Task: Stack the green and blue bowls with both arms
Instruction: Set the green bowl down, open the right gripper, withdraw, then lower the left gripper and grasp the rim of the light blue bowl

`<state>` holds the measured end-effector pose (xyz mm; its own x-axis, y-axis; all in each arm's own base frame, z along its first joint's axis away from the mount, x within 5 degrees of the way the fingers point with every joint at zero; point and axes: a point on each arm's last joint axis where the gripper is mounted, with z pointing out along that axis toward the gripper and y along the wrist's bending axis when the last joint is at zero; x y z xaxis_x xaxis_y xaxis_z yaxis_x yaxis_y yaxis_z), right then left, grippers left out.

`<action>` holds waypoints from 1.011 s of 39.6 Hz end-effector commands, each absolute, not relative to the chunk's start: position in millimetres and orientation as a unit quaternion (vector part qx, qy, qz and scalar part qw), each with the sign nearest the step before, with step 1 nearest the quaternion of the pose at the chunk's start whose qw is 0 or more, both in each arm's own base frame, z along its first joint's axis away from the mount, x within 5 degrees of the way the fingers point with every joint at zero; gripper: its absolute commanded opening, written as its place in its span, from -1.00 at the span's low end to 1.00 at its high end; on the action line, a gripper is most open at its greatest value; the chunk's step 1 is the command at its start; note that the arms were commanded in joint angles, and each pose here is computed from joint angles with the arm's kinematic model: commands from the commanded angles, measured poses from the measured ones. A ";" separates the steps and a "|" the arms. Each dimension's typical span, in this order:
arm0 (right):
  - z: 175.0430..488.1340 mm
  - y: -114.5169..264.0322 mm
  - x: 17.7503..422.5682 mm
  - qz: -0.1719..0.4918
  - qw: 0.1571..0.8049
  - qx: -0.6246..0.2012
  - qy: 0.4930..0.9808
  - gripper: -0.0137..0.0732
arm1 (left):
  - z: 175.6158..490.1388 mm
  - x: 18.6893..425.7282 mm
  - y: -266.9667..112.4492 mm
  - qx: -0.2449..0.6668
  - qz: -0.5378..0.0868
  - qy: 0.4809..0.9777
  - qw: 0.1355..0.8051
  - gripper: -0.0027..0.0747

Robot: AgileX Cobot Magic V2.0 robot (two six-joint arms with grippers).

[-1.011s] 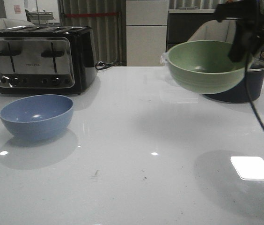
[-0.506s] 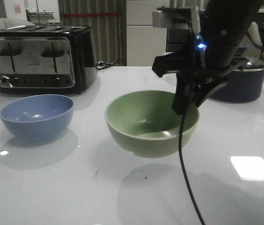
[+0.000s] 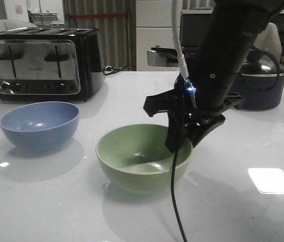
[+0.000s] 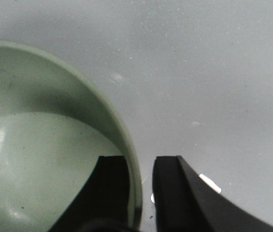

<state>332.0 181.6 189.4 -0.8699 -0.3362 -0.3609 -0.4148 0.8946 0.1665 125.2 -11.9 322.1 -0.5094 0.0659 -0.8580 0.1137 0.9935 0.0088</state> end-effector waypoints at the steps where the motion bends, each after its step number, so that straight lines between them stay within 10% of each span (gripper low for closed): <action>1: 218.9 182.9 335.3 0.134 0.223 -0.197 0.945 0.16 | 340.0 129.1 -12.9 0.049 -0.029 0.839 0.541 0.38; 15: 311.1 153.5 244.8 0.143 0.372 -0.282 0.873 0.15 | 340.7 129.4 -12.9 0.049 -0.029 0.836 0.545 0.38; 40: 324.0 93.5 137.2 0.163 0.448 -0.280 0.833 0.15 | 317.9 174.6 -38.7 0.108 -0.054 0.882 0.456 0.38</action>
